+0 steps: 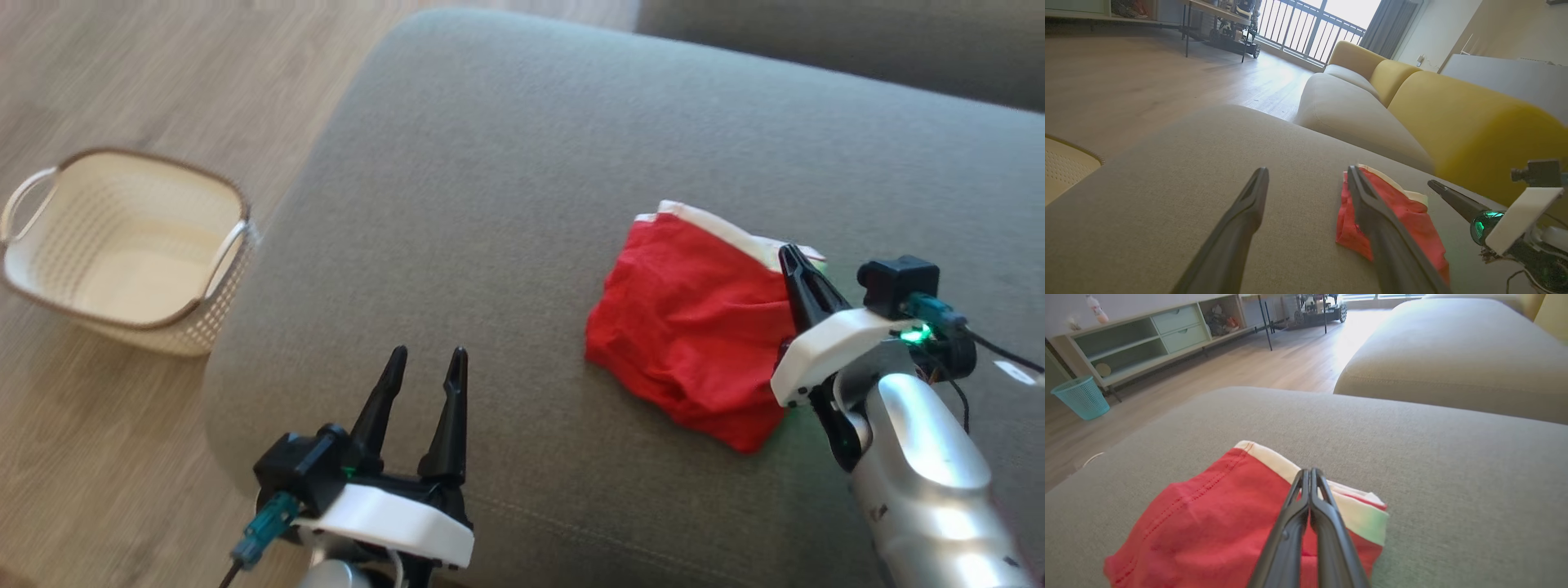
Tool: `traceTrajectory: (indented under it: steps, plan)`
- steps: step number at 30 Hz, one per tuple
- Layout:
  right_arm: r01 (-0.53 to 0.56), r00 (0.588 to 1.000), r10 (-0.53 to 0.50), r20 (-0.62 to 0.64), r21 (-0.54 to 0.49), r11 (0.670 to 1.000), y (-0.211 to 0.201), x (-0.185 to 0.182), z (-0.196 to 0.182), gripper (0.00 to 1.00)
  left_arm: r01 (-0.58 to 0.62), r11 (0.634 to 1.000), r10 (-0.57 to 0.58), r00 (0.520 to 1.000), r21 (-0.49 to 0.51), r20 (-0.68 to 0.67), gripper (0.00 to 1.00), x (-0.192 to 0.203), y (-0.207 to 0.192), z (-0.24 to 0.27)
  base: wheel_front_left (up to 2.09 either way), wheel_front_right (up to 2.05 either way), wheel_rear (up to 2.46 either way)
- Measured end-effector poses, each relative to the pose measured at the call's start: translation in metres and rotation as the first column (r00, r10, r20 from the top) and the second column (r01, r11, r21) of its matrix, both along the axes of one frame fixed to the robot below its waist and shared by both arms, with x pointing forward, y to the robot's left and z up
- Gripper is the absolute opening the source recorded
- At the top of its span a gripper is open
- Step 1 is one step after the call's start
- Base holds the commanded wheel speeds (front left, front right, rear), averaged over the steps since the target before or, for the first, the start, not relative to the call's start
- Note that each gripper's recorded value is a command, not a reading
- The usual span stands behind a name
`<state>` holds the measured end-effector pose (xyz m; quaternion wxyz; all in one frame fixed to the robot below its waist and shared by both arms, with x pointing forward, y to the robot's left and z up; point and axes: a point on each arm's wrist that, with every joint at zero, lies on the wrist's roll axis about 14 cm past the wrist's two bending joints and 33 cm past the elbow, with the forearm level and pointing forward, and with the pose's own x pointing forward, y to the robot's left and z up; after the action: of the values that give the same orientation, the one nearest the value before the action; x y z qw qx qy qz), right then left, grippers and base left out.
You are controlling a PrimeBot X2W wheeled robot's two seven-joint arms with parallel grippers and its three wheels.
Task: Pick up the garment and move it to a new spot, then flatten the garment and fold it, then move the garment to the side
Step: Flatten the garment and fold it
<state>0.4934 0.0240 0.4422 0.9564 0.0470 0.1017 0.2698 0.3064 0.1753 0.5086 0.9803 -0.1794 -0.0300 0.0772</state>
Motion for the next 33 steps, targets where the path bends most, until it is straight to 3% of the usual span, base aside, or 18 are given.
traceTrajectory:
  steps: [10,20,21,22,23,24,33]
  plan:
    - [0.135,0.972,-0.141,0.190,0.041,0.990,-0.074,-0.034,0.053,0.00,0.023,1.000,-0.023,0.994,0.008,0.102,1.00,0.007,-0.001,0.028,0.00,0.00,0.00]
    - [0.323,0.908,-0.326,0.262,0.056,0.945,-0.147,-0.085,0.068,0.00,0.063,0.998,-0.062,0.993,-0.001,0.103,1.00,0.005,-0.012,0.025,0.00,0.00,0.00]
    - [0.338,0.903,-0.338,0.265,0.050,0.940,-0.153,-0.090,0.068,0.18,0.071,0.997,-0.071,0.993,-0.002,0.096,1.00,0.004,-0.014,0.023,0.00,0.00,0.00]
    - [0.351,0.898,-0.350,0.267,0.045,0.935,-0.158,-0.094,0.067,0.49,0.084,0.996,-0.083,0.992,-0.003,0.090,1.00,0.004,-0.017,0.020,0.00,0.00,0.00]
    - [0.364,0.893,-0.362,0.266,0.043,0.930,-0.164,-0.099,0.066,0.91,0.092,0.996,-0.091,0.992,-0.005,0.082,1.00,0.003,-0.019,0.017,0.00,0.00,0.00]
    - [0.377,0.889,-0.374,0.263,0.043,0.925,-0.168,-0.102,0.065,1.00,0.097,0.995,-0.097,0.993,-0.005,0.072,1.00,0.003,-0.021,0.014,0.00,0.00,0.00]
    - [0.442,0.873,-0.444,0.202,0.053,0.895,-0.193,-0.126,0.048,1.00,0.176,0.984,-0.177,0.984,0.025,0.014,1.00,-0.003,-0.042,-0.006,0.00,0.00,0.00]
